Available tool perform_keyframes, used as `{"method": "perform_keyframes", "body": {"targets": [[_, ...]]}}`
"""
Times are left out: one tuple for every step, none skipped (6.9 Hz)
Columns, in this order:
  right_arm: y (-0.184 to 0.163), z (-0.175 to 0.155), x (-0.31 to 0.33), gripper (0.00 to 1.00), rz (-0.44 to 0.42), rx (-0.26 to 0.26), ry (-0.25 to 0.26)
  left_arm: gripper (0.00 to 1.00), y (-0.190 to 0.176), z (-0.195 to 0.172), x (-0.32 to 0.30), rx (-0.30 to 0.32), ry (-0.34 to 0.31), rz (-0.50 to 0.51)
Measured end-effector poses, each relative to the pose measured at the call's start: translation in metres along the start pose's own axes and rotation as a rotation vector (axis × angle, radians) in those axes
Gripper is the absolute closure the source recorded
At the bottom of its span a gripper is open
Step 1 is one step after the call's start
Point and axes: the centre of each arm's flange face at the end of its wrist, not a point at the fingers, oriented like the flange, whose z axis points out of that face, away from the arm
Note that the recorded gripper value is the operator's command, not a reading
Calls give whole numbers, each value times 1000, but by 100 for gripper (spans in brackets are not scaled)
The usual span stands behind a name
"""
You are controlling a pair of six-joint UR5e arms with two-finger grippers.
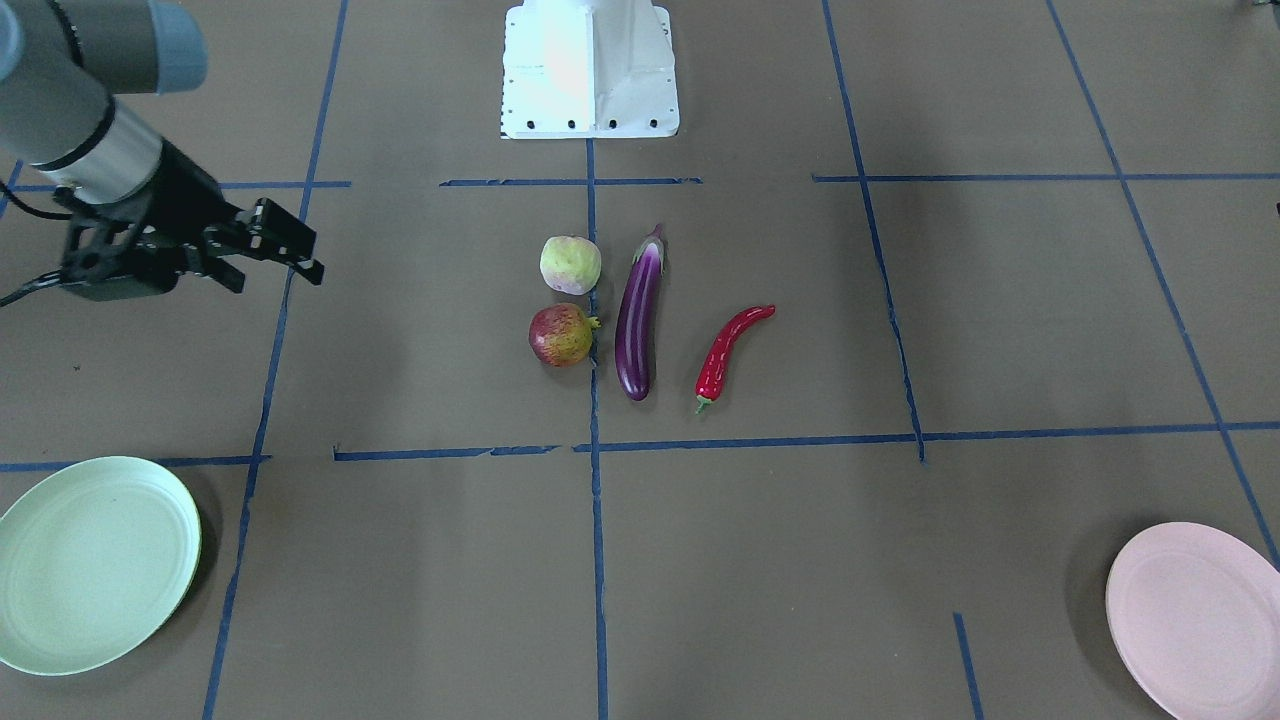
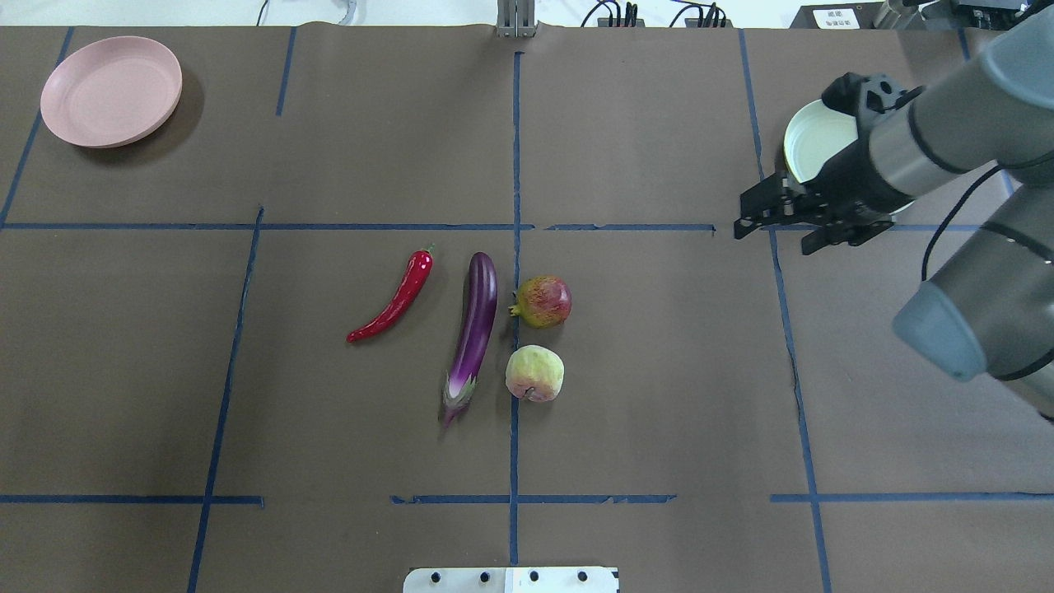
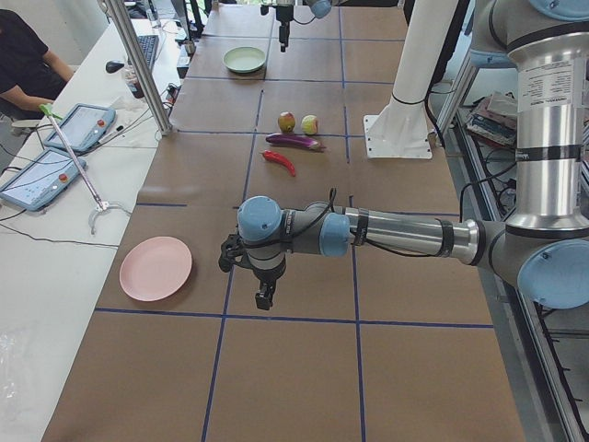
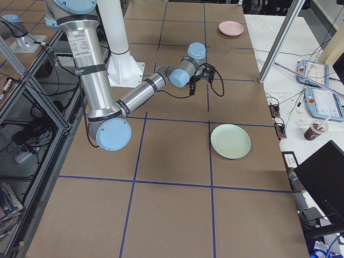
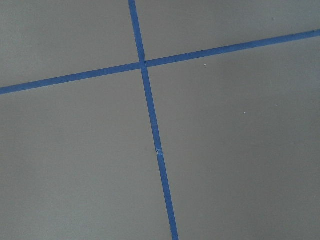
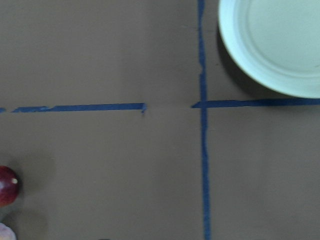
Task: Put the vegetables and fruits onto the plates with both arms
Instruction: 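Reach the right gripper down to the pale peach and grasp it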
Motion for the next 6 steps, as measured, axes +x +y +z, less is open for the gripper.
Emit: {"method": "perform_keyframes", "body": {"targets": [[36,32,-56,1,44,12,-8,0,0,0,0,0,0,1],[73,64,-98,1,80,28,-8,0,0,0,0,0,1,1],[99,92,-125,1,117,43,0,0,0,0,0,-1,1,1],[115,121,-143,1,162,51,22,0,0,0,1,-1,1,2],[123,148,-152,1,189,57,51,0,0,0,1,0,1,2],[131,167,-154,1,197,58,75,0,0,1,0,-1,1,1]]}}
